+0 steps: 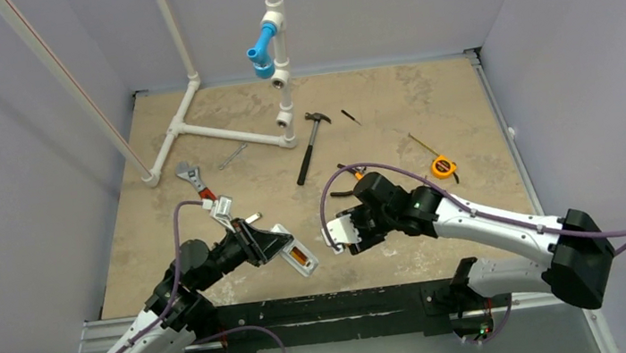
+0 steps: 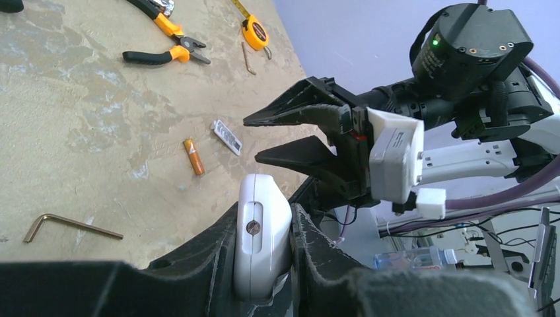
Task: Load the batteries into the remote control
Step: Pick up the battery from the center of the board.
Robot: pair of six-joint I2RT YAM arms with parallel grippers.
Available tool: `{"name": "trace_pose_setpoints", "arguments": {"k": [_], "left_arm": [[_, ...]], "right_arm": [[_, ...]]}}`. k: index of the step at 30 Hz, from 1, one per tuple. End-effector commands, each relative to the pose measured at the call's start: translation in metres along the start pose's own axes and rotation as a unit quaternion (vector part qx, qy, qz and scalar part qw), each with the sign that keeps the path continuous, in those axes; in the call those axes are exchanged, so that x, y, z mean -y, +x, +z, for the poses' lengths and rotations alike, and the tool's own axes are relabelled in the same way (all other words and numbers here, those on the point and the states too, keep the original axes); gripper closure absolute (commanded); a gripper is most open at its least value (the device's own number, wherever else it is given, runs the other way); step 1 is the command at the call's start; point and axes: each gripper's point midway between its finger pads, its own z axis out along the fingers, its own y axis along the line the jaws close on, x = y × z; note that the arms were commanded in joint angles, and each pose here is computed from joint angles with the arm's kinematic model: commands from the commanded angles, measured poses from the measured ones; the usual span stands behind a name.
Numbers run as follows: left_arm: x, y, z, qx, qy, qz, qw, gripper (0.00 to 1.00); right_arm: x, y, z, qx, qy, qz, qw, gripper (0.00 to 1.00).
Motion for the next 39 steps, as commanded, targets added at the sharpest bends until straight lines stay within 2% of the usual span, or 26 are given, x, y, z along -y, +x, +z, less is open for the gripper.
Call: {"name": "trace_pose_setpoints", "arguments": {"k": [1, 3, 8, 14, 28, 39], "left_arm": [[0.013, -0.01, 0.0, 0.015, 0.019, 0.019, 1.0, 1.0], [0.013, -0.011, 0.0, 0.017, 0.019, 0.019, 0.999, 1.0], [0.013, -0.012, 0.0, 0.018, 0.02, 0.024, 0.999, 1.0], [0.012, -0.011, 0.0, 0.016, 0.018, 0.025, 0.999, 1.0], [0.011, -0.009, 0.0, 0.015, 0.018, 0.024, 0.999, 1.0], [0.005, -0.006, -0.003, 0.01, 0.004, 0.022, 1.0, 1.0]], "right_arm": [[0.01, -0.004, 0.006, 0.007, -0.015, -0.117, 0.993, 0.56], [0.013, -0.003, 0.013, 0.006, -0.014, -0.146, 0.989, 0.56], [0.01, 0.018, 0.026, -0.044, -0.058, -0.199, 0.977, 0.57], [0.013, 0.019, 0.04, -0.041, -0.068, -0.243, 0.967, 0.59], [0.011, 0.015, 0.057, -0.03, -0.103, -0.249, 0.963, 0.63], [-0.005, 0.026, 0.073, -0.041, -0.167, -0.23, 0.958, 0.68]]}}
